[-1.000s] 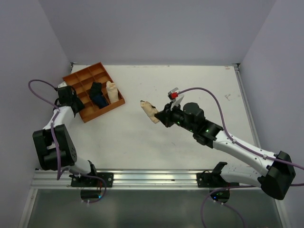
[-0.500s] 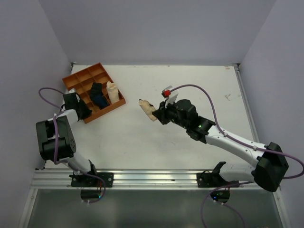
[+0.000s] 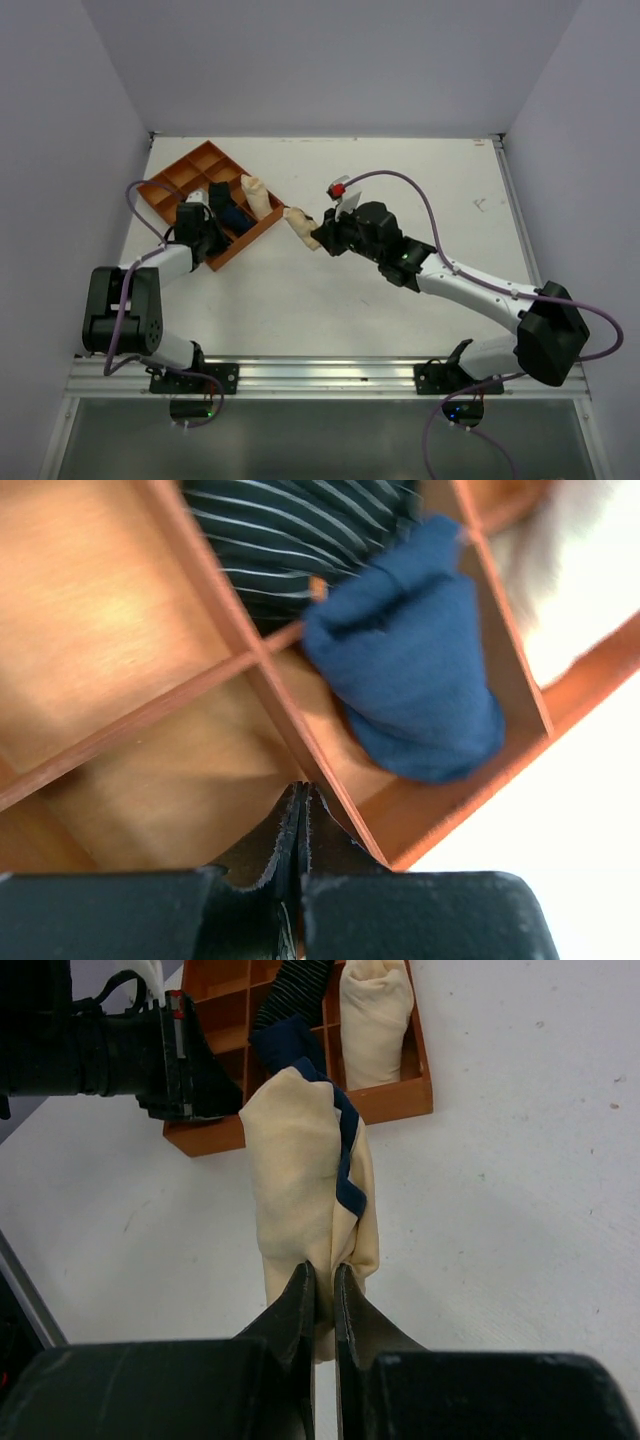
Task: Roll the underwear
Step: Place the rolled underwear into the container
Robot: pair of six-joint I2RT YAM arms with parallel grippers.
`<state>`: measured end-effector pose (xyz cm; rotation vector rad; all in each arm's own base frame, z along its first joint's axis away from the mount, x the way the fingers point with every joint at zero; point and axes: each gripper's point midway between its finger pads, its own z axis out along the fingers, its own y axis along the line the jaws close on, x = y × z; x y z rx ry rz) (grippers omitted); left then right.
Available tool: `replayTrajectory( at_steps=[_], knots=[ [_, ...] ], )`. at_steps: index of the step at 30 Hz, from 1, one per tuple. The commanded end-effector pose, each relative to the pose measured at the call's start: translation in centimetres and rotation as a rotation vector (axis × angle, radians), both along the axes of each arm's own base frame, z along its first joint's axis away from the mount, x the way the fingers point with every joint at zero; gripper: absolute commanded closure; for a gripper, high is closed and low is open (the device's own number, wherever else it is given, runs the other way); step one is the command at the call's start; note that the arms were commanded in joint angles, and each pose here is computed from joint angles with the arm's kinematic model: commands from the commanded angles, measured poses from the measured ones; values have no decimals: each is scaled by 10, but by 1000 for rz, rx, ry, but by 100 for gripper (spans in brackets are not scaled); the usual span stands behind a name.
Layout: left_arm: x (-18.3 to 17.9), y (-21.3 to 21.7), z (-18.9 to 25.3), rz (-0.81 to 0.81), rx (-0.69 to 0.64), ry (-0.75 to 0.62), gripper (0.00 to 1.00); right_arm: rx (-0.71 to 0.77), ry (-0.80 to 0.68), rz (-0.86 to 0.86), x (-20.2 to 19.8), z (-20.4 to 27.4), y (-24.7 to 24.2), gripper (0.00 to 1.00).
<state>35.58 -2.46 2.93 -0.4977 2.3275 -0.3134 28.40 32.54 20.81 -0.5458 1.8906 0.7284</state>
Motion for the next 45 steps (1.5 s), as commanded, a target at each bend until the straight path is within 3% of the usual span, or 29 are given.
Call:
replayTrajectory(
  at_steps=[1, 5, 9, 12, 13, 18, 30, 45],
  knots=[
    [13, -33, 34, -62, -21, -133, 100, 74, -60, 34, 7, 26, 20, 100],
    [21, -51, 86, -90, -43, -244, 100, 51, -39, 40, 13, 9, 37, 100],
    [25, -19, 154, 26, 42, -338, 83, 65, -68, 26, 23, 12, 61, 100],
    [25, 1, 186, 60, 12, -380, 82, 88, -84, 23, 34, 11, 86, 100],
    [25, 20, 189, 101, 10, -378, 82, 99, -94, 31, 35, 13, 96, 100],
    [17, 31, 213, 116, 18, -435, 80, 108, -152, 36, 47, 14, 138, 100],
    [5, 26, 194, 95, 1, -446, 81, 177, -262, 86, 54, -23, 220, 100],
    [-7, 25, 156, 69, 24, -379, 85, 199, -179, 9, 81, -91, 253, 100]
  ],
)
